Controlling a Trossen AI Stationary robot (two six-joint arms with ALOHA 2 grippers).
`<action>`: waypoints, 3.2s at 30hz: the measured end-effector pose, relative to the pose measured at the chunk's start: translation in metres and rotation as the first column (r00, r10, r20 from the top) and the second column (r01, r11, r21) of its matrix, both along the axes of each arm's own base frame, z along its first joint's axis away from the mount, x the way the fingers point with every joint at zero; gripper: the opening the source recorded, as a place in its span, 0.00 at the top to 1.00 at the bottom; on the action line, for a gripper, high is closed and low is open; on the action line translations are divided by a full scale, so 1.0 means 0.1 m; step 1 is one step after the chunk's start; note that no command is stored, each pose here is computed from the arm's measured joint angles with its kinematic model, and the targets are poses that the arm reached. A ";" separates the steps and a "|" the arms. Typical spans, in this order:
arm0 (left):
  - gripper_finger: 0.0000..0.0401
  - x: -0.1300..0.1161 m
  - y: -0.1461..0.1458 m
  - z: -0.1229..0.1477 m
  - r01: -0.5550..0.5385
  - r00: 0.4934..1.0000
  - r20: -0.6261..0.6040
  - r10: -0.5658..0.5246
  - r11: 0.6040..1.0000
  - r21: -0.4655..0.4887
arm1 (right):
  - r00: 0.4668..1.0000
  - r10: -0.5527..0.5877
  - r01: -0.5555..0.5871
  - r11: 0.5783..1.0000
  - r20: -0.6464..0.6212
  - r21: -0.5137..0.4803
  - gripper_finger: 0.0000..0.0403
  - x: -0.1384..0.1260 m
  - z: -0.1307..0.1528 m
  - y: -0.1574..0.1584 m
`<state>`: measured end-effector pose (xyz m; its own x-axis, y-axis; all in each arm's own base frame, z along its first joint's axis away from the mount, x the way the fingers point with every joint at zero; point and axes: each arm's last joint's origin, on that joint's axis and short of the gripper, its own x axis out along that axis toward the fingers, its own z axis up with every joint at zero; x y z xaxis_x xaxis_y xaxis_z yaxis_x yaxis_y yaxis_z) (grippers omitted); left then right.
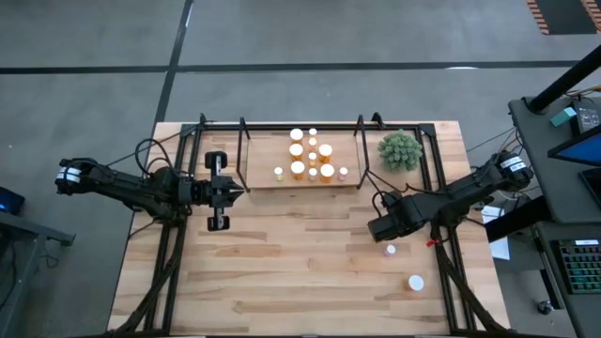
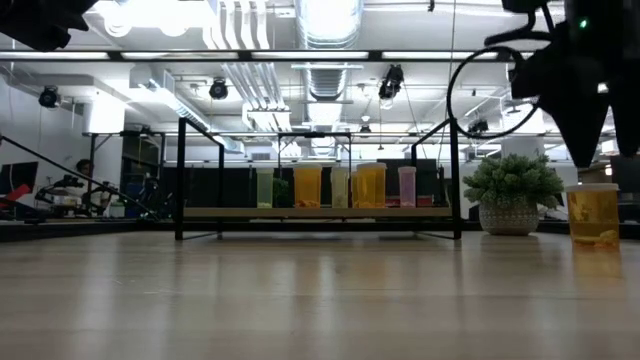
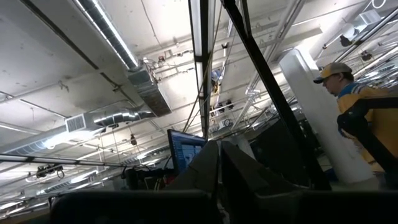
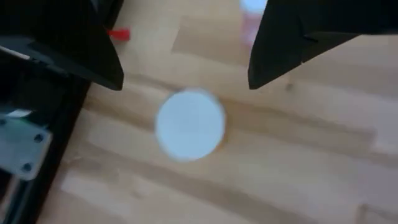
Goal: Pick and place medicine bottles onto shelf by color
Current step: Put the large orange pill bottle on the shelf aligned with the other large orange pill bottle
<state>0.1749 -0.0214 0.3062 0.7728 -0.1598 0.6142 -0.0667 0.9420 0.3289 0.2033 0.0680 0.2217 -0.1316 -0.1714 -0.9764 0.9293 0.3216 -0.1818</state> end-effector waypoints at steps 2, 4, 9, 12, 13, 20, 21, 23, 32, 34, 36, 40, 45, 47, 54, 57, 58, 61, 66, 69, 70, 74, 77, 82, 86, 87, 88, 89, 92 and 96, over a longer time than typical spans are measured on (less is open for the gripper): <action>1.00 0.00 0.00 0.00 0.000 1.000 0.000 0.000 1.000 0.000 | 1.000 -0.004 0.004 0.999 -0.011 -0.032 0.15 -0.02 -0.06 -0.04; 1.00 0.00 0.00 0.00 0.000 1.000 0.000 0.000 1.000 0.000 | 1.000 -0.008 0.008 0.998 -0.010 -0.056 0.14 -0.03 -0.13 -0.08; 1.00 0.00 0.00 0.00 0.000 1.000 0.000 0.000 1.000 0.000 | 1.000 -0.010 0.011 0.997 0.015 -0.076 0.14 -0.06 -0.34 -0.14; 1.00 0.00 0.00 0.00 0.000 1.000 0.000 0.000 1.000 0.000 | 0.998 -0.003 0.008 0.997 0.058 -0.073 0.17 -0.06 -0.45 -0.14; 1.00 0.00 0.00 0.00 0.000 1.000 0.000 0.000 1.000 0.000 | 0.998 -0.003 0.008 0.998 0.069 -0.070 0.19 -0.06 -0.47 -0.14; 1.00 0.00 0.00 0.00 -0.001 1.000 0.001 0.001 1.000 0.001 | 0.995 -0.001 0.009 0.996 0.095 -0.085 0.46 -0.04 -0.50 -0.15; 1.00 0.00 0.00 0.00 -0.001 1.000 0.000 0.001 1.000 0.000 | 0.995 -0.001 0.009 0.996 0.102 -0.084 0.49 -0.03 -0.48 -0.14; 1.00 0.00 0.00 0.00 -0.001 1.000 0.000 0.001 1.000 0.001 | 0.993 0.000 0.009 0.997 0.116 -0.081 0.53 -0.01 -0.46 -0.14; 1.00 0.00 0.00 0.00 -0.001 1.000 0.000 0.001 1.000 0.000 | 0.967 0.122 -0.113 0.992 0.222 -0.055 0.48 0.21 -0.17 -0.04; 1.00 0.00 0.00 0.00 -0.001 1.000 0.000 0.001 1.000 0.000 | 0.948 0.181 -0.173 0.983 0.260 -0.052 0.46 0.31 -0.07 0.01; 1.00 0.00 0.00 0.00 -0.001 1.000 0.001 0.001 1.000 0.000 | 0.930 0.232 -0.225 0.973 0.285 -0.060 0.47 0.42 0.03 0.06; 1.00 0.00 0.00 0.00 -0.001 1.000 0.001 0.001 1.000 0.000 | 0.880 0.354 -0.339 0.935 0.317 -0.102 0.50 0.68 0.25 0.13; 1.00 0.00 0.00 0.00 0.000 1.000 0.000 0.000 1.000 0.000 | 0.833 0.472 -0.443 0.882 0.289 -0.162 0.51 0.97 0.55 0.14; 1.00 0.00 0.00 0.00 0.000 1.000 0.000 0.000 1.000 -0.001 | 0.818 0.512 -0.475 0.858 0.264 -0.193 0.51 1.08 0.67 0.09; 1.00 0.00 0.00 0.00 0.000 1.000 0.001 0.000 1.000 -0.001 | 0.704 0.659 -0.590 0.751 0.265 -0.298 0.51 1.49 1.10 -0.28; 1.00 0.00 0.00 0.00 0.000 1.000 0.001 0.000 1.000 -0.001 | 0.658 0.713 -0.623 0.696 0.242 -0.358 0.51 1.64 1.26 -0.56; 1.00 0.00 0.00 0.00 0.000 1.000 0.001 0.000 1.000 -0.001 | 0.645 0.729 -0.630 0.678 0.231 -0.379 0.51 1.67 1.32 -0.67; 1.00 0.00 0.00 0.00 0.000 1.000 0.001 0.000 1.000 -0.001 | 0.624 0.758 -0.644 0.636 0.188 -0.425 0.51 1.78 1.43 -1.01; 1.00 0.00 0.00 0.00 -0.001 1.000 0.002 0.001 1.000 0.000 | 0.651 0.750 -0.627 0.621 0.122 -0.470 0.51 1.81 1.53 -1.66; 1.00 0.00 0.00 0.00 -0.001 1.000 0.004 0.001 1.000 0.000 | 0.669 0.737 -0.627 0.629 0.097 -0.461 0.51 1.79 1.50 -2.06; 1.00 0.00 0.00 0.00 -0.001 1.000 0.004 0.001 1.000 0.000 | 0.661 0.745 -0.640 0.625 0.095 -0.446 0.51 1.77 1.47 -2.20; 1.00 -0.01 0.00 0.02 -0.017 1.000 0.018 0.017 1.000 0.018 | 0.602 0.784 -0.697 0.609 0.151 -0.379 0.51 1.72 1.32 -2.62; 1.00 -0.02 0.00 0.03 -0.045 0.999 0.030 0.044 0.998 0.046 | 0.605 0.776 -0.702 0.625 0.177 -0.342 0.51 1.69 1.19 -2.88; 1.00 -0.05 0.01 0.05 -0.096 0.994 0.063 0.090 0.991 0.090 | 0.629 0.764 -0.727 0.643 0.143 -0.240 0.51 1.68 0.93 -3.12; 1.00 -0.06 0.02 0.07 -0.138 0.988 0.078 0.130 0.985 0.104 | 0.623 0.773 -0.756 0.635 0.122 -0.159 0.51 1.68 0.77 -3.19; 1.00 -0.07 0.02 0.07 -0.146 0.987 0.082 0.138 0.983 0.112 | 0.617 0.778 -0.764 0.628 0.118 -0.150 0.51 1.69 0.74 -3.20; 1.00 -0.07 0.02 0.07 -0.152 0.986 0.084 0.143 0.982 0.114 | 0.613 0.781 -0.768 0.624 0.116 -0.144 0.51 1.70 0.72 -3.21; 1.00 -0.08 0.02 0.08 -0.155 0.986 0.087 0.145 0.981 0.114 | 0.612 0.782 -0.769 0.624 0.120 -0.141 0.51 1.71 0.70 -3.22; 1.00 -0.08 0.03 0.08 -0.156 0.985 0.089 0.147 0.981 0.114 | 0.609 0.781 -0.773 0.624 0.139 -0.117 0.51 1.74 0.61 -3.24; 1.00 -0.09 0.03 0.09 -0.162 0.984 0.091 0.152 0.981 0.111 | 0.629 0.761 -0.758 0.646 0.160 -0.091 0.51 1.76 0.50 -3.29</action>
